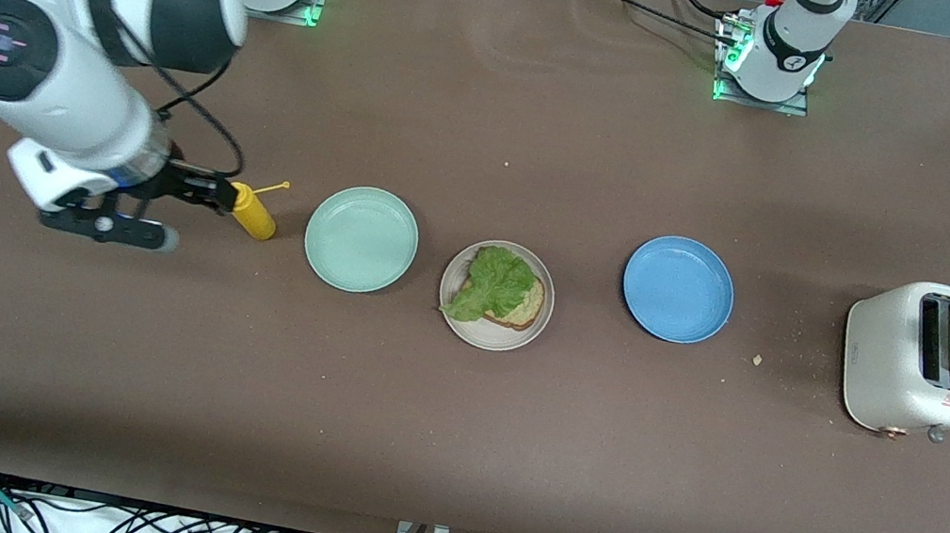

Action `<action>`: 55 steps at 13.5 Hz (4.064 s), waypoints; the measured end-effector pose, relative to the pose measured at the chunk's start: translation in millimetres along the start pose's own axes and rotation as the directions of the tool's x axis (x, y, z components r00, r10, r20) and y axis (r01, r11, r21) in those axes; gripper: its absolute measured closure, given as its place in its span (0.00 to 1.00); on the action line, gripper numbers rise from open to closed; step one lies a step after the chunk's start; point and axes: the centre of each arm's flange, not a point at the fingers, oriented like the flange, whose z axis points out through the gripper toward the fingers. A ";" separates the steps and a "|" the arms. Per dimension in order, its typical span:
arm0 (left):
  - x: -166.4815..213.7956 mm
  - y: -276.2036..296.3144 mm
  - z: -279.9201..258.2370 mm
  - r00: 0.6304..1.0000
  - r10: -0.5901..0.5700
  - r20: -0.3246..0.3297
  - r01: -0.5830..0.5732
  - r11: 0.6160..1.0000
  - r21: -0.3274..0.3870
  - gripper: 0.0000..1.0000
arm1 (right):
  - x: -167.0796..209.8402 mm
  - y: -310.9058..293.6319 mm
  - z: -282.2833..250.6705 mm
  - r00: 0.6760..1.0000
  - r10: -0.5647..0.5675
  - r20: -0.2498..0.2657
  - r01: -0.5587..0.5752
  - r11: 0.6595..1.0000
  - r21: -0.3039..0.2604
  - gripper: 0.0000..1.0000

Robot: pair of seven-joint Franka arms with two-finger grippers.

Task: Make sandwich in beige plate with both arms

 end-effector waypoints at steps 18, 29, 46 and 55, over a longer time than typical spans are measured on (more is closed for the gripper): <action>-24.3 -52.4 100.0 0.998 0.041 -0.039 -0.041 0.999 0.003 0.60 | -90.1 154.9 -68.9 0.999 0.043 -0.017 -0.042 0.997 0.070 0.00; -14.8 -50.2 36.2 0.997 0.074 -0.034 -0.074 0.997 0.001 0.91 | -89.1 143.2 -74.1 0.999 0.021 -0.035 -0.018 0.998 0.057 0.00; 26.8 189.0 -47.4 0.951 0.309 -0.031 -0.303 0.902 -0.306 0.91 | -85.5 144.0 -72.4 0.999 0.022 -0.031 -0.020 0.998 0.056 0.00; 38.3 379.3 40.2 0.944 0.300 0.141 -0.169 0.802 -0.573 0.91 | -85.1 144.0 -72.5 0.999 0.022 -0.030 -0.020 0.998 0.056 0.00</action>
